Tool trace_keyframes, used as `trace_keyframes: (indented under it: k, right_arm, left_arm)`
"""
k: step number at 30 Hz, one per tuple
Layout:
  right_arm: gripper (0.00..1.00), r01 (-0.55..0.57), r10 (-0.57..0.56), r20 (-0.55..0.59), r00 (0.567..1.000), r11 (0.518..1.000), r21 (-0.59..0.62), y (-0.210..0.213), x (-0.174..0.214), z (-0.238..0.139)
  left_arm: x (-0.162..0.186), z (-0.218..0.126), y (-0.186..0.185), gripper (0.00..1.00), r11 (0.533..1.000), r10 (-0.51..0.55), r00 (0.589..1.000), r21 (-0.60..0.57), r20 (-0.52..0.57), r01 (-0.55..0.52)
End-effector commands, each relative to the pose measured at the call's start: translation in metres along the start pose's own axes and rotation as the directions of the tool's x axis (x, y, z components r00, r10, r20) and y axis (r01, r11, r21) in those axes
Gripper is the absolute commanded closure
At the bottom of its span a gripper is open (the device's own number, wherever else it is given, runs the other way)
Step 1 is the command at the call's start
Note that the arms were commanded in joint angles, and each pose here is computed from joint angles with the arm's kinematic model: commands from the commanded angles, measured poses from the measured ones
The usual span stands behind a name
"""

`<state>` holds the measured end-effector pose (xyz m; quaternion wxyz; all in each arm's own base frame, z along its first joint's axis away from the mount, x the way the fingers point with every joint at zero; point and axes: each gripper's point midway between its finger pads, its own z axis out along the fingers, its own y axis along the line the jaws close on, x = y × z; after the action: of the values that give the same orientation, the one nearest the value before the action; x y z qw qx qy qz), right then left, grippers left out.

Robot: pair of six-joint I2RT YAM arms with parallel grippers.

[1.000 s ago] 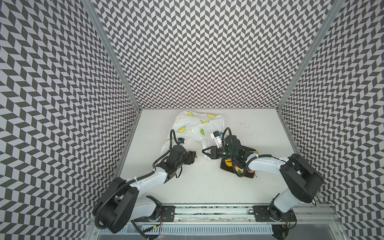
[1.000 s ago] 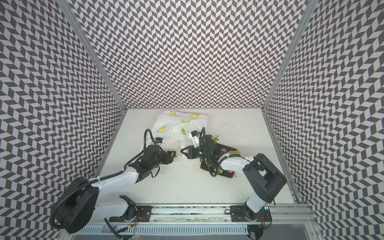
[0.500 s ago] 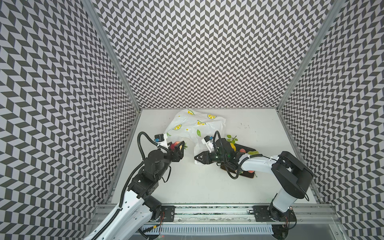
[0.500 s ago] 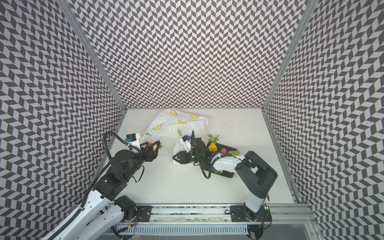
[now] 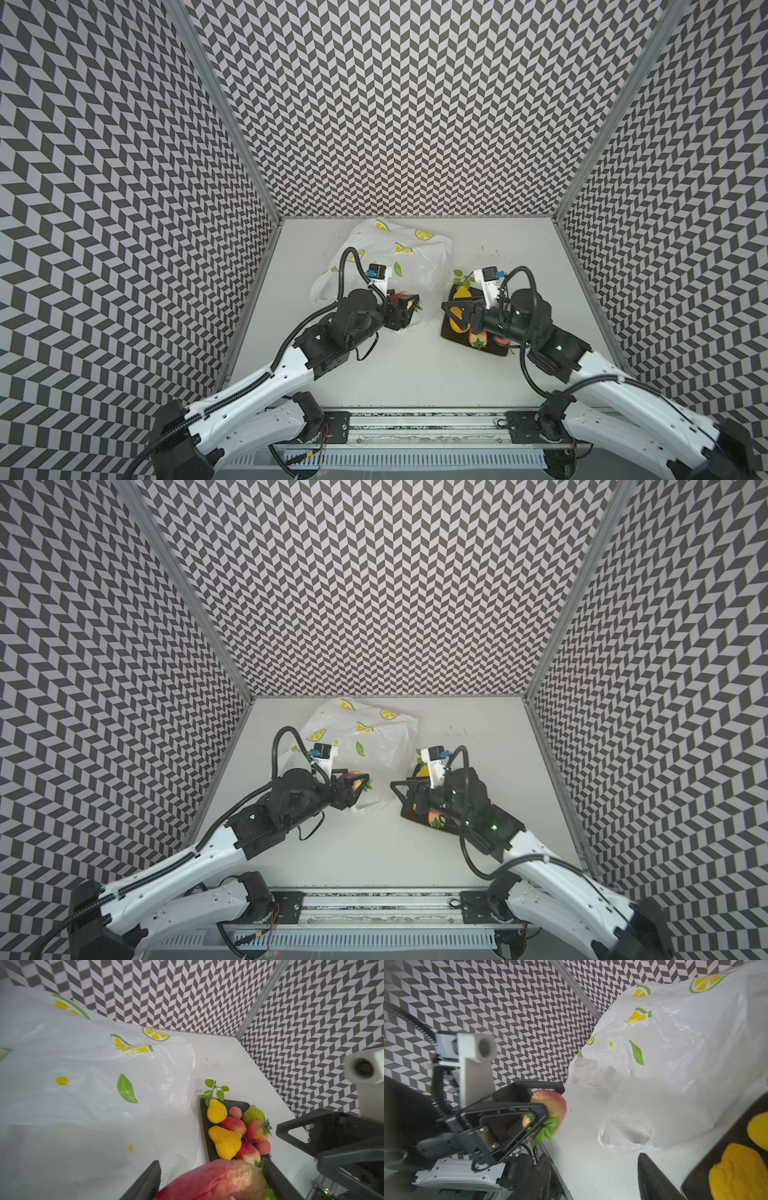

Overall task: Take the fake fruits out of the plastic bag
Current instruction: 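Carry the red apple over the black tray with the left gripper while the right withdraws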

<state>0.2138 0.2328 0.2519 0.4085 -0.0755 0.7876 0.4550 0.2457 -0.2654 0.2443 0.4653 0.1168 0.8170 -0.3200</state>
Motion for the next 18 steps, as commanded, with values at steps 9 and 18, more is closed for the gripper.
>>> trace_keyframes:
  k: [9, 18]
  right_arm:
    - [0.36, -0.068, 0.037, 0.24, 0.97, 0.99, 0.123, -0.014, -0.026, -0.081]
    - [0.36, -0.054, 0.026, 0.238, 0.971, 0.993, 0.109, -0.011, -0.024, -0.085]
  left_arm:
    - [0.018, 0.116, -0.076, 0.94, 0.989, 0.023, 0.993, 0.145, -0.117, -0.006]
    - [0.045, 0.183, -0.076, 0.91, 0.996, 0.035, 0.977, 0.088, -0.211, -0.017]
